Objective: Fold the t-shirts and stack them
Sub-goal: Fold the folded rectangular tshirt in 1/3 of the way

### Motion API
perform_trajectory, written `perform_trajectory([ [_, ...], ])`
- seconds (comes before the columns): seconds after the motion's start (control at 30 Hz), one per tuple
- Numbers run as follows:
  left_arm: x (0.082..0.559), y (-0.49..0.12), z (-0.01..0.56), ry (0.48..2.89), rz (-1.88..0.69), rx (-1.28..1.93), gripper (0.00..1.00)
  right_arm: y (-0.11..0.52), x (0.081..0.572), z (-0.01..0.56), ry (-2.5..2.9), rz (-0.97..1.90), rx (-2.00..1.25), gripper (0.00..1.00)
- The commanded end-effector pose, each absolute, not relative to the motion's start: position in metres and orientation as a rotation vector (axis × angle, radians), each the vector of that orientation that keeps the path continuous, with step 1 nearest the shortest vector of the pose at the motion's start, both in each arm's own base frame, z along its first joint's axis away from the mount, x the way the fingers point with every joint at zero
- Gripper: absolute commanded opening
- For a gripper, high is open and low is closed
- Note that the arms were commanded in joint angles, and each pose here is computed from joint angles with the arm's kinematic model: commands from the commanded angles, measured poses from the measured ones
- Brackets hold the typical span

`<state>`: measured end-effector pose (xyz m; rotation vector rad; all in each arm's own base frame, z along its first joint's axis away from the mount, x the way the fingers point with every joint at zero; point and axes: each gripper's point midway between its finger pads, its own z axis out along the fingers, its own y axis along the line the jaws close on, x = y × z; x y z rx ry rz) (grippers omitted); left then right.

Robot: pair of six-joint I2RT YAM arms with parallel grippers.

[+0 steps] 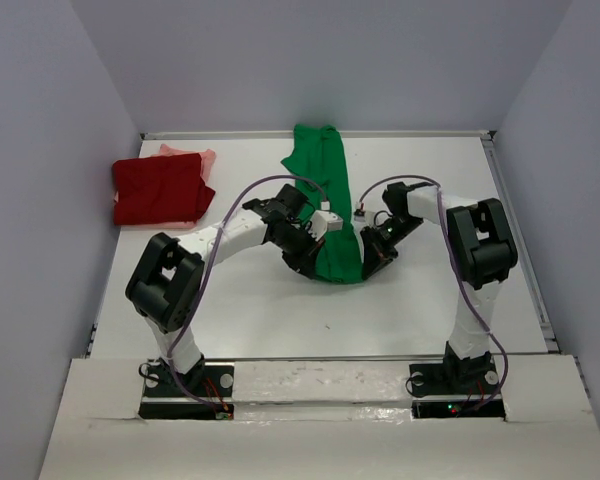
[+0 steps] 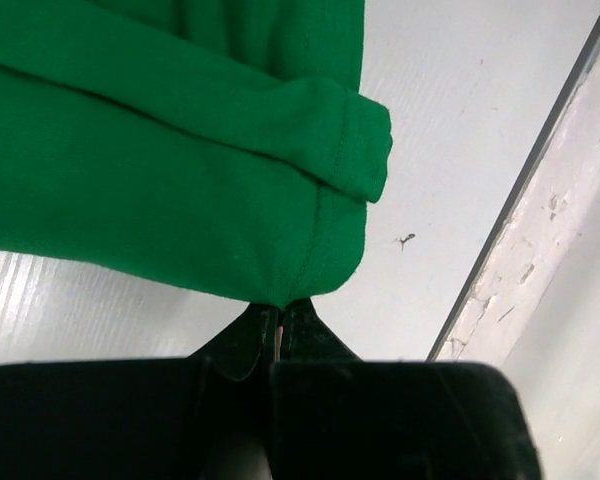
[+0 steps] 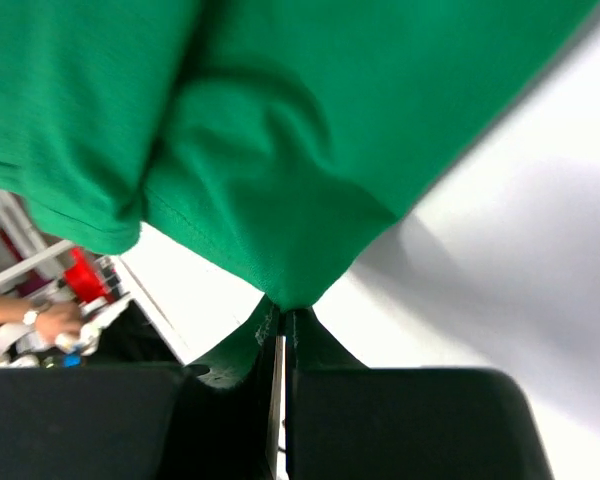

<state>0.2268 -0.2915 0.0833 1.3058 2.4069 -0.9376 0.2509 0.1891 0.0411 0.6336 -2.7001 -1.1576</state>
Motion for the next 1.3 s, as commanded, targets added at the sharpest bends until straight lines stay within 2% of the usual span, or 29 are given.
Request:
perform_trajectory([
  [0.0,0.231,-0.293,0.100,2.358,-0.899,1.327,0.00,0.194,0.279,0.071,-2.798,-1.160,0.785,0.00],
  [0.4,0.274,-0.310,0.118,2.275,-0.840,1.297,0.00,0.204,0.339,0.125,-2.916,-1.146,0.941,0.00],
  [0.73,0.355,-0.323,0.154,2.198,-0.685,1.175,0.00,0.202,0.347,0.119,-2.921,-1.111,0.977,0.00],
  [1.27,0.396,-0.312,0.148,2.216,-0.566,1.056,0.00,0.208,0.399,0.112,-3.018,-1.047,1.043,0.00],
])
